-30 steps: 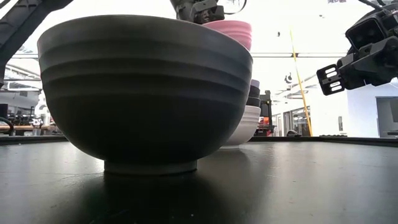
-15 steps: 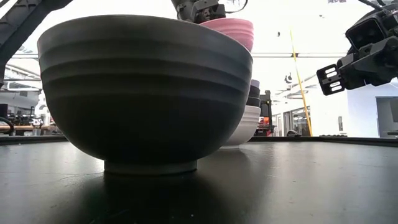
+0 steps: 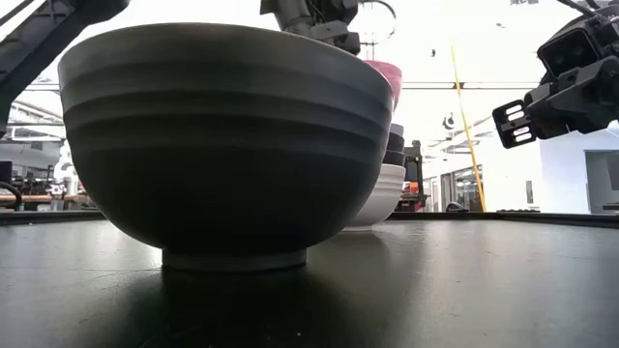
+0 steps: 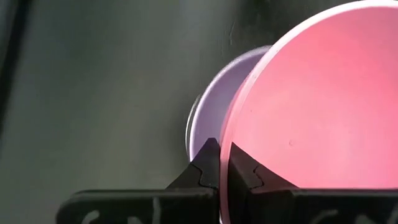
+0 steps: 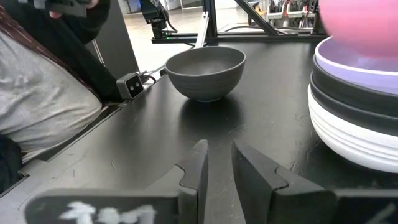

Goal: Nest bowls inside each other
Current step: Stack the pink bowl on top of the purple bowl

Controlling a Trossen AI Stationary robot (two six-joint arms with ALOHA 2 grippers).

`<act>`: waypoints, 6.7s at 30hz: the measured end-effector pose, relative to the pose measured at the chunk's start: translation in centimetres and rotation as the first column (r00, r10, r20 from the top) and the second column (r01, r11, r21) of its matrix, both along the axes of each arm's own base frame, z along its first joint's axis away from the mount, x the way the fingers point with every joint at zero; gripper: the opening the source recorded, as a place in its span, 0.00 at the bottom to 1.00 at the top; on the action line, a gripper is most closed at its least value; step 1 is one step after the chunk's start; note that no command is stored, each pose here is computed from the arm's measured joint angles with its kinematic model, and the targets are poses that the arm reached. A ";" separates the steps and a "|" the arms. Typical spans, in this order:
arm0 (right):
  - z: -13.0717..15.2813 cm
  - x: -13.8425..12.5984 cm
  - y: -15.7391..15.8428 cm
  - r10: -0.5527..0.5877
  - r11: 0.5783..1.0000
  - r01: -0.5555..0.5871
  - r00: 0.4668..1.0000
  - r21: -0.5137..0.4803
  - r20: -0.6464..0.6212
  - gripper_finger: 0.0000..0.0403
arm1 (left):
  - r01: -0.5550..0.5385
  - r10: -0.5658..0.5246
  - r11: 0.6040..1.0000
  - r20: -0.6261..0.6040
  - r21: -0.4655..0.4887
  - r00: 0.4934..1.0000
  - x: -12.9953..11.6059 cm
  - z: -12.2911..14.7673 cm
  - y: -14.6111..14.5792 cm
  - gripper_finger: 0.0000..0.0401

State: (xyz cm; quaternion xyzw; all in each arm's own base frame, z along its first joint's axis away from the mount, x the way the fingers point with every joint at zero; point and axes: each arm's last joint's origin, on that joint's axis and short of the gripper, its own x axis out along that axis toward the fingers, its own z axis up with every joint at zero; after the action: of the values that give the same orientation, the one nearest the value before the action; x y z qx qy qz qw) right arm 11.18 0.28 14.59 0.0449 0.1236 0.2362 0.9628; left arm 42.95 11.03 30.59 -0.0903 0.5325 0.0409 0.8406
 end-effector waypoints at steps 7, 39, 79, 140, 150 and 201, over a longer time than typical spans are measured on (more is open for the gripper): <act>-0.1 0.0 0.0 0.000 1.000 0.000 1.000 0.005 -0.012 0.15 | 0.004 -0.005 1.000 -0.050 -0.017 0.999 0.8 -2.0 0.2 0.01; -0.2 0.1 0.0 0.001 1.000 -0.001 1.000 0.001 -0.022 0.15 | 0.005 -0.007 1.000 -0.065 -0.022 0.998 1.7 -5.6 -1.1 0.01; -0.2 0.1 0.0 0.002 1.000 -0.002 1.000 -0.004 -0.018 0.15 | -0.029 0.065 0.980 -0.186 0.195 0.980 1.4 -6.0 -3.2 0.01; -0.2 0.1 0.0 0.000 1.000 0.000 1.000 0.006 -0.024 0.15 | 0.004 0.022 0.984 -0.146 0.176 0.989 1.7 -5.5 -4.7 0.41; -0.2 0.1 0.0 0.000 1.000 0.000 1.000 0.005 -0.023 0.15 | 0.005 0.015 0.987 -0.125 0.158 0.992 1.6 -4.1 -4.8 0.44; -0.2 0.1 0.0 0.003 1.000 -0.003 1.000 -0.004 -0.018 0.15 | 0.112 -0.112 0.990 -0.005 0.090 0.994 2.2 -4.5 -2.2 0.44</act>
State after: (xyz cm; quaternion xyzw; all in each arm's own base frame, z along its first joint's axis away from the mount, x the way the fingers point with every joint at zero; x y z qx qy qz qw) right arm 11.28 0.28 14.39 0.0450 0.1328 0.2369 0.9614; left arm 45.13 8.84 26.06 -0.0221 0.5345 0.0176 0.8447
